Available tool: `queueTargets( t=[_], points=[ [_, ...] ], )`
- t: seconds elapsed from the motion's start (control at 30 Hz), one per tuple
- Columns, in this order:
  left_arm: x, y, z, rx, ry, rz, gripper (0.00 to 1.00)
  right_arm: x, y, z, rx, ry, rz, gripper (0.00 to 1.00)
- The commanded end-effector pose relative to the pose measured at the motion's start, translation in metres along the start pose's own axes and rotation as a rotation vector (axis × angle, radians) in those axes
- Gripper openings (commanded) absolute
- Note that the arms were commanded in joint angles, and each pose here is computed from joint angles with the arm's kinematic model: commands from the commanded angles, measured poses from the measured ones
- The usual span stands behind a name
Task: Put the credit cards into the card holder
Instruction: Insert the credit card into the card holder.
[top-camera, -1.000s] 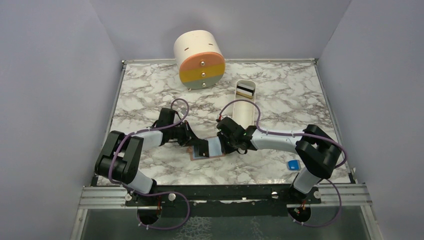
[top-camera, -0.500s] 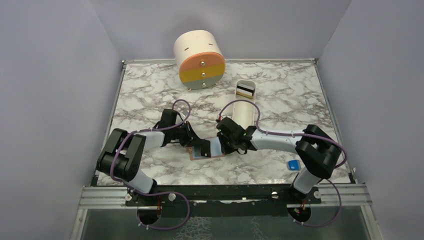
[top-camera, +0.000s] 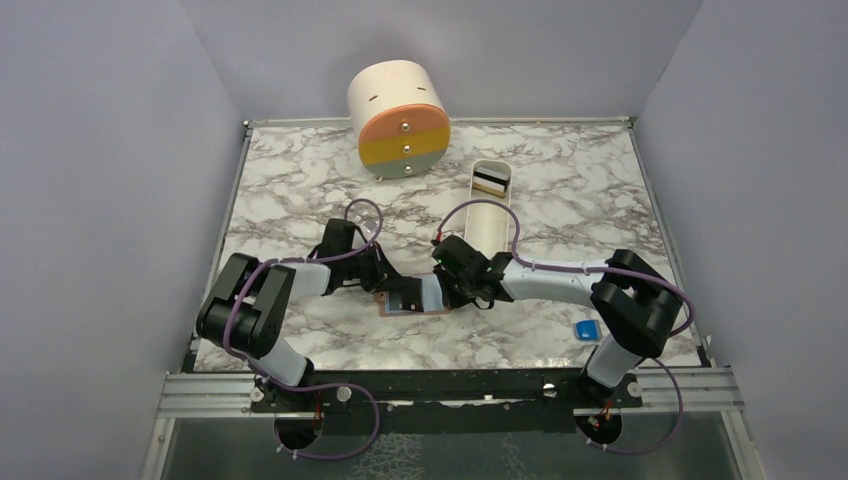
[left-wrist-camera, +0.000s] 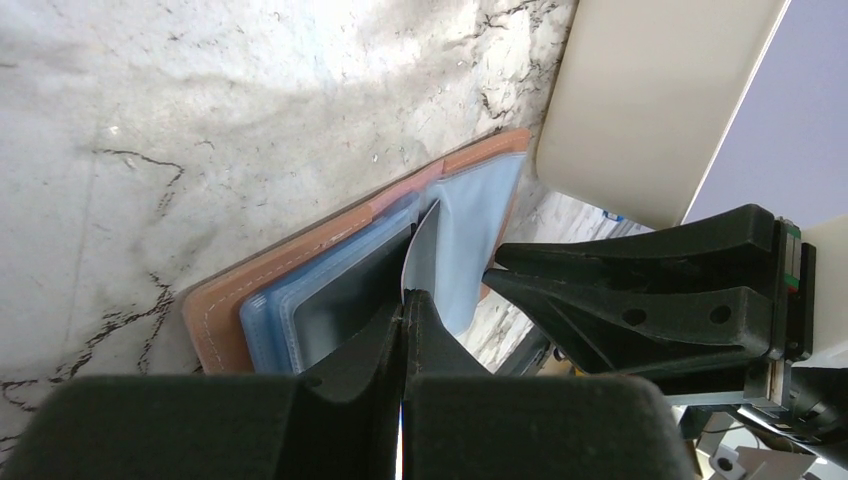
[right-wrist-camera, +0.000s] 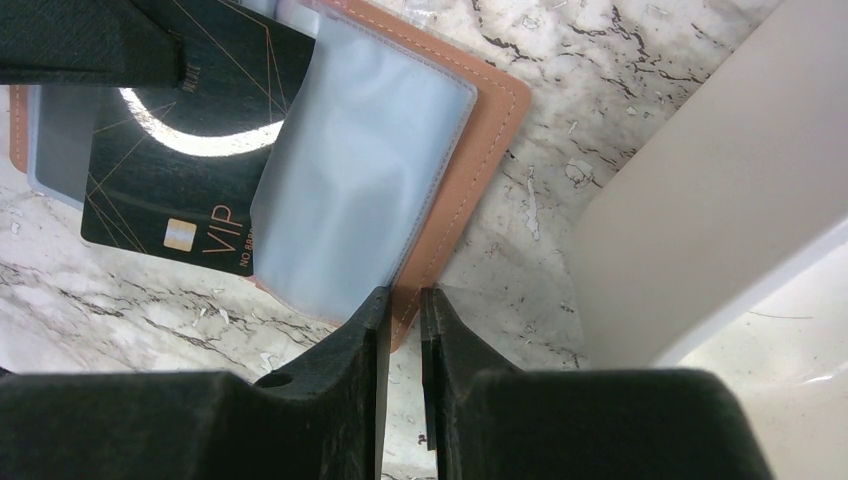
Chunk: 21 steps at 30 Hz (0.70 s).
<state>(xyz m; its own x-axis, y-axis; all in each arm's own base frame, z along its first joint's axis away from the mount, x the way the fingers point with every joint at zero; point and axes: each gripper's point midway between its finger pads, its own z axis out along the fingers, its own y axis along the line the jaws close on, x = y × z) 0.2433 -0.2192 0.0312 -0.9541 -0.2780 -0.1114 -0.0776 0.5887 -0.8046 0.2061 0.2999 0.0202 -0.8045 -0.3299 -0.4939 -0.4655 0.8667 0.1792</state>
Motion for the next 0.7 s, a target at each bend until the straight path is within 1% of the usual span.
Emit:
queueTargets(
  t=[0.0,0.43,0.67],
  points=[
    [-0.0008,0.0192,0.0029,-0.076,-0.040,0.002,0.00,0.0027,0.0032,0.0059,0.003,-0.006,-0.007,0.17],
    [-0.0066,0.0207,-0.0024,-0.090,-0.114,0.008,0.00,0.0063,0.0060,0.0041,-0.013,-0.003,0.008,0.17],
    [-0.0046,0.0209,-0.0050,-0.085,-0.123,0.014,0.00,0.0081,0.0074,0.0041,-0.020,0.000,0.017,0.17]
  ],
)
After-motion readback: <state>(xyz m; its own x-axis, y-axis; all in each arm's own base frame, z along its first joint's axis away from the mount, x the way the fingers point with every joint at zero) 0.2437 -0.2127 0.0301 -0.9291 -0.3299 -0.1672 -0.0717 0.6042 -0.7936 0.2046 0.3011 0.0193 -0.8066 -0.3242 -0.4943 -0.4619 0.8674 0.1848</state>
